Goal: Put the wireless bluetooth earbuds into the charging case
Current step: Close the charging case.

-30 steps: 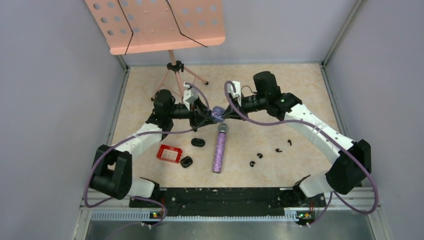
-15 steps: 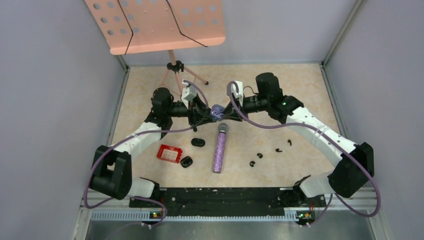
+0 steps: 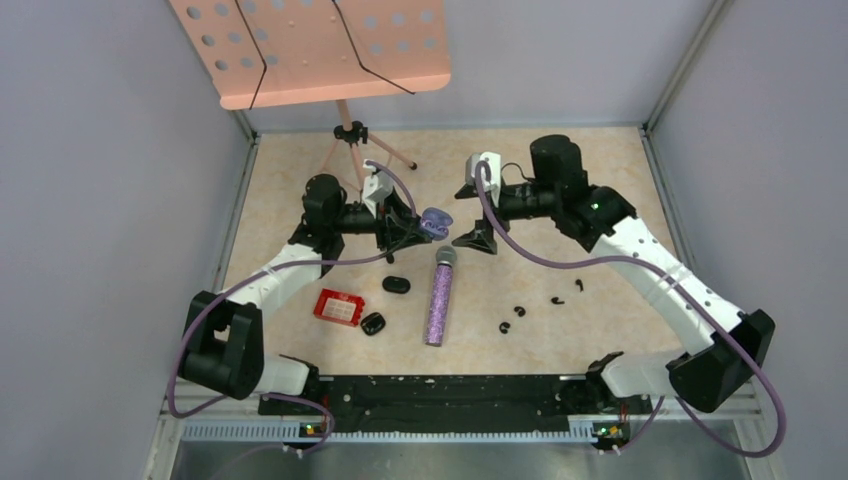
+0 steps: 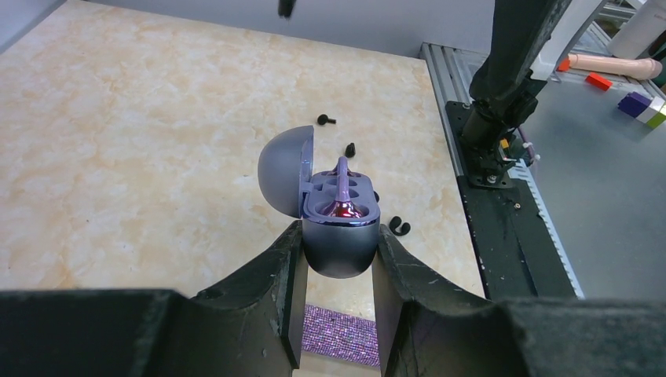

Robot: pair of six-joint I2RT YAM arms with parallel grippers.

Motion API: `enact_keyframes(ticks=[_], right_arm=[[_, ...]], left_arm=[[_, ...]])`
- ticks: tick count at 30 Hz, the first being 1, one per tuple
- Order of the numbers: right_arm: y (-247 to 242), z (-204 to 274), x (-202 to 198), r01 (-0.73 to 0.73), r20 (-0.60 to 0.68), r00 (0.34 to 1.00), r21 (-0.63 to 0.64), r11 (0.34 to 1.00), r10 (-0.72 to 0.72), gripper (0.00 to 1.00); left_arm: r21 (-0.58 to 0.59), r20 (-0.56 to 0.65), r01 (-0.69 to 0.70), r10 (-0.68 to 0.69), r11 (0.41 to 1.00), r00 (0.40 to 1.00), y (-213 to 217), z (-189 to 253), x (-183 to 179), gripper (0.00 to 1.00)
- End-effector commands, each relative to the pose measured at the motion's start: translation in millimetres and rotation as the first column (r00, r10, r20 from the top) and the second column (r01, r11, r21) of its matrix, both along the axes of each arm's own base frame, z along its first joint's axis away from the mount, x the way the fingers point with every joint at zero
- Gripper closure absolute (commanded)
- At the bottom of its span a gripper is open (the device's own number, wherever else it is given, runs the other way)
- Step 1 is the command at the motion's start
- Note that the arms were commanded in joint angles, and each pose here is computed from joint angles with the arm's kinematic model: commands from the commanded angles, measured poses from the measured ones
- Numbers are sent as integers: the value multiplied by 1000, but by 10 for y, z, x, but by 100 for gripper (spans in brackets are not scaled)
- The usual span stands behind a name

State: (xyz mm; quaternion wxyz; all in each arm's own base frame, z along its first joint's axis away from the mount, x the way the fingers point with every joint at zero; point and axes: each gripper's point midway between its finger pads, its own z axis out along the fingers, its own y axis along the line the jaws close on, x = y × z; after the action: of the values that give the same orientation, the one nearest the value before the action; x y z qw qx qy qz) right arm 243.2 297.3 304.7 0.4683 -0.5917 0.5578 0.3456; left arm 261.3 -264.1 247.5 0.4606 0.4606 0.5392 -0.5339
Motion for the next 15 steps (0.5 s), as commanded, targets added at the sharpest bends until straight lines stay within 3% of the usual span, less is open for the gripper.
enact_keyframes(ticks=[1, 9, 15], right_arm=[[-74, 128, 123, 70, 58, 996, 5, 998, -70, 1], [205, -316, 207, -20, -118, 993, -27, 999, 17, 1], [153, -242, 208, 23, -63, 998, -35, 999, -25, 1]], left_arm=[[-19, 125, 26, -24, 999, 992, 11, 231, -21, 100], [-3, 167, 14, -14, 1000, 986, -6, 237, 12, 100], [19, -41, -171, 172, 985, 984, -48, 78, 441, 100]])
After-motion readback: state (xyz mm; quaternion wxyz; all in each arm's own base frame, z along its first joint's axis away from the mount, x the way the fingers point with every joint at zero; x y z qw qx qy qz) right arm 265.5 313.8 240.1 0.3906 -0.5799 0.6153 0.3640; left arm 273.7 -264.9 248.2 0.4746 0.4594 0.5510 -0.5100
